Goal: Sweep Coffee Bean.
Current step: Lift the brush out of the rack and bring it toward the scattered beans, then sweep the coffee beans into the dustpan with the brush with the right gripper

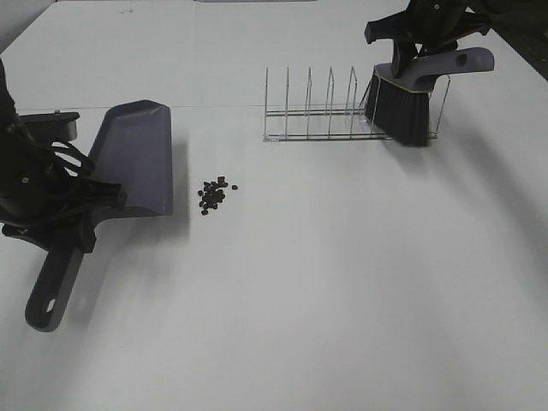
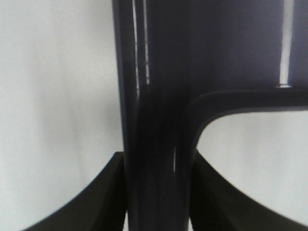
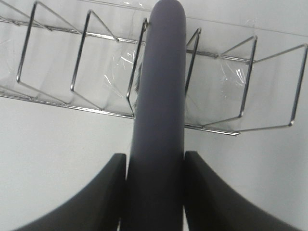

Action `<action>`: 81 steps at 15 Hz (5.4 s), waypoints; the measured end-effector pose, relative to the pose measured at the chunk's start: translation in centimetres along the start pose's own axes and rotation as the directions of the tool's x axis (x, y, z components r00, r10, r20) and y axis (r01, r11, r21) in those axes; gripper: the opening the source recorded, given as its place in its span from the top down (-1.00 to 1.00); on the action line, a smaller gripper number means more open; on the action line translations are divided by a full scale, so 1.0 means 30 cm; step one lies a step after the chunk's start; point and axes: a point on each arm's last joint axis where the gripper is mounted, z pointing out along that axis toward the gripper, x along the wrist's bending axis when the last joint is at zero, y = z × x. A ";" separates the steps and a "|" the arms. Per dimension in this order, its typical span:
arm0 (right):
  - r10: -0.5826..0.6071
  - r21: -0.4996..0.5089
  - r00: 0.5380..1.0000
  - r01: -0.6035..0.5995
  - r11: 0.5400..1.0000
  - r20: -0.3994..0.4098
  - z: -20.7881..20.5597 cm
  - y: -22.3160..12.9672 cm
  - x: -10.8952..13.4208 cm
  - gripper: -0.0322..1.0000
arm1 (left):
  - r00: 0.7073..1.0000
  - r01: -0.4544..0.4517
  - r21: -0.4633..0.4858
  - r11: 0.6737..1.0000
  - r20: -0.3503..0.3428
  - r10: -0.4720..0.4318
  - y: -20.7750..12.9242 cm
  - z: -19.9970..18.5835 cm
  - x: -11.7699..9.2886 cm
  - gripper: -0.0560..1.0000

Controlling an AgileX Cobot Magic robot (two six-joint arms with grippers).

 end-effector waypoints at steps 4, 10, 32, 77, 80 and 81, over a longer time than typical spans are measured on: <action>-0.002 -0.035 1.000 0.002 0.999 0.000 -0.069 0.013 0.003 0.35 | 1.000 0.000 0.000 1.000 0.000 0.000 0.000 0.000 0.000 0.24; -0.002 -0.050 1.000 0.002 0.999 0.000 -0.100 0.018 0.003 0.35 | 1.000 0.000 0.000 1.000 0.000 0.000 0.000 0.000 0.000 0.24; -0.079 -0.142 0.995 0.068 0.987 -0.067 -0.460 -0.040 0.156 0.35 | 0.998 -0.048 -0.006 0.999 -0.036 0.048 0.003 0.000 0.011 0.24; -0.395 -0.130 0.910 0.379 0.916 -0.127 0.062 -0.487 0.936 0.36 | 0.985 -0.094 0.107 0.990 -0.133 0.108 -0.031 0.199 -0.021 0.23; -0.409 -0.110 0.895 0.395 0.912 -0.176 0.073 -0.469 1.022 0.36 | 0.985 -0.093 0.107 0.990 -0.134 0.107 -0.031 0.199 -0.021 0.23; -0.410 -0.104 0.893 0.397 0.912 -0.187 0.075 -0.470 1.034 0.36 | 0.985 -0.093 0.107 0.990 -0.134 0.107 -0.031 0.199 -0.021 0.23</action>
